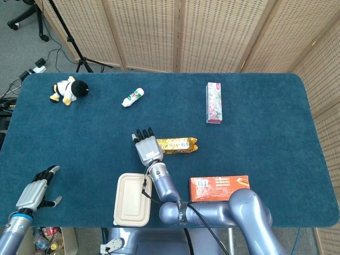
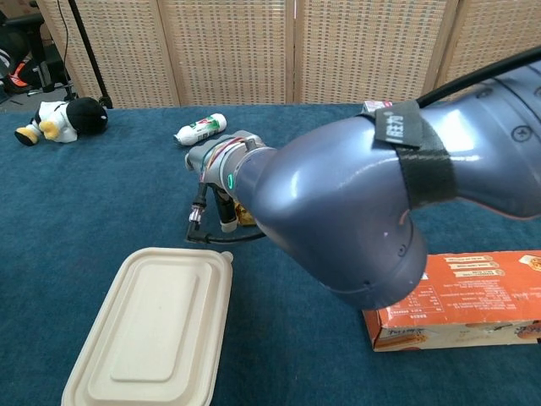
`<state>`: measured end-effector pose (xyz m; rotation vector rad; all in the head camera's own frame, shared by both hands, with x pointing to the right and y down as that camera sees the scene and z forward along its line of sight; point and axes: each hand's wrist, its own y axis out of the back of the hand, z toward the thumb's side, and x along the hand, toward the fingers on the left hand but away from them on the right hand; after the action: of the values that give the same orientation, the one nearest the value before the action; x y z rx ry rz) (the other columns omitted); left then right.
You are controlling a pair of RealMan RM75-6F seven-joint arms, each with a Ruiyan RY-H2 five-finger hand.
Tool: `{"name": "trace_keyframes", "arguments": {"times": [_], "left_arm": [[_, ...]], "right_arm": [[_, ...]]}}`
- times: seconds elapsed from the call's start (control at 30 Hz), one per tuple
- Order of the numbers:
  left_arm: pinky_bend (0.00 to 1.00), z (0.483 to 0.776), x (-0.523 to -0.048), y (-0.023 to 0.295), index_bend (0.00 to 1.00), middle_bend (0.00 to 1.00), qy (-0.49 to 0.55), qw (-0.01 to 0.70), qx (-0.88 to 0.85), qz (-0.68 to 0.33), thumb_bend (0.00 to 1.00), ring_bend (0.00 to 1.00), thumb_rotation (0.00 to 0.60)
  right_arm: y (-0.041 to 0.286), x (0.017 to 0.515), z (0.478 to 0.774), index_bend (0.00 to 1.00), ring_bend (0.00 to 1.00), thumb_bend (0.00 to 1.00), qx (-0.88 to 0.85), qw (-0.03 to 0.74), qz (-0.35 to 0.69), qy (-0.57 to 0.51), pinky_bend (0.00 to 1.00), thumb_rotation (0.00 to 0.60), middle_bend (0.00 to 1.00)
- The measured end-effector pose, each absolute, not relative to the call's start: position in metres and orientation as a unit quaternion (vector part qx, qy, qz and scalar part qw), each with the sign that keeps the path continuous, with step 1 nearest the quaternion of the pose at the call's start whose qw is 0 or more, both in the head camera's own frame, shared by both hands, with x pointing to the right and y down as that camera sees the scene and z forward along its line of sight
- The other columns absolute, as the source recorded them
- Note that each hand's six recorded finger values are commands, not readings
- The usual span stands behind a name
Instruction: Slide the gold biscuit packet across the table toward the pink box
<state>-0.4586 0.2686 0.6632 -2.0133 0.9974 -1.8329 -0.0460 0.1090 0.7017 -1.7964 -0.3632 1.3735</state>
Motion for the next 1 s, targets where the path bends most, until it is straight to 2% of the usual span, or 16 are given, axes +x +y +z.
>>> {"name": "trace_keyframes", "arguments": {"times": [0.4, 0.77, 1.0], "left_arm": [[0.0, 0.667, -0.456, 0.271, 0.0, 0.0, 0.339, 0.117, -0.692, -0.627, 0.3, 0.0, 0.6], [0.0, 0.669, -0.456, 0.273, 0.0, 0.0, 0.336, 0.112, -0.693, -0.628, 0.3, 0.0, 0.6], [0.0, 0.67, -0.455, 0.274, 0.0, 0.0, 0.335, 0.111, -0.695, -0.627, 0.3, 0.0, 0.6]], "right_arm": [[0.09, -0.039, 0.71, 0.03, 0.0, 0.26, -0.707, 0.417, 0.551, -0.149, 0.0, 0.6, 0.0], [0.085, -0.047, 0.706, 0.03, 0.0, 0.26, -0.71, 0.421, 0.543, -0.156, 0.0, 0.6, 0.0], [0.091, -0.042, 0.705, 0.05, 0.0, 0.26, -0.693, 0.454, 0.545, -0.131, 0.0, 0.6, 0.0]]}}
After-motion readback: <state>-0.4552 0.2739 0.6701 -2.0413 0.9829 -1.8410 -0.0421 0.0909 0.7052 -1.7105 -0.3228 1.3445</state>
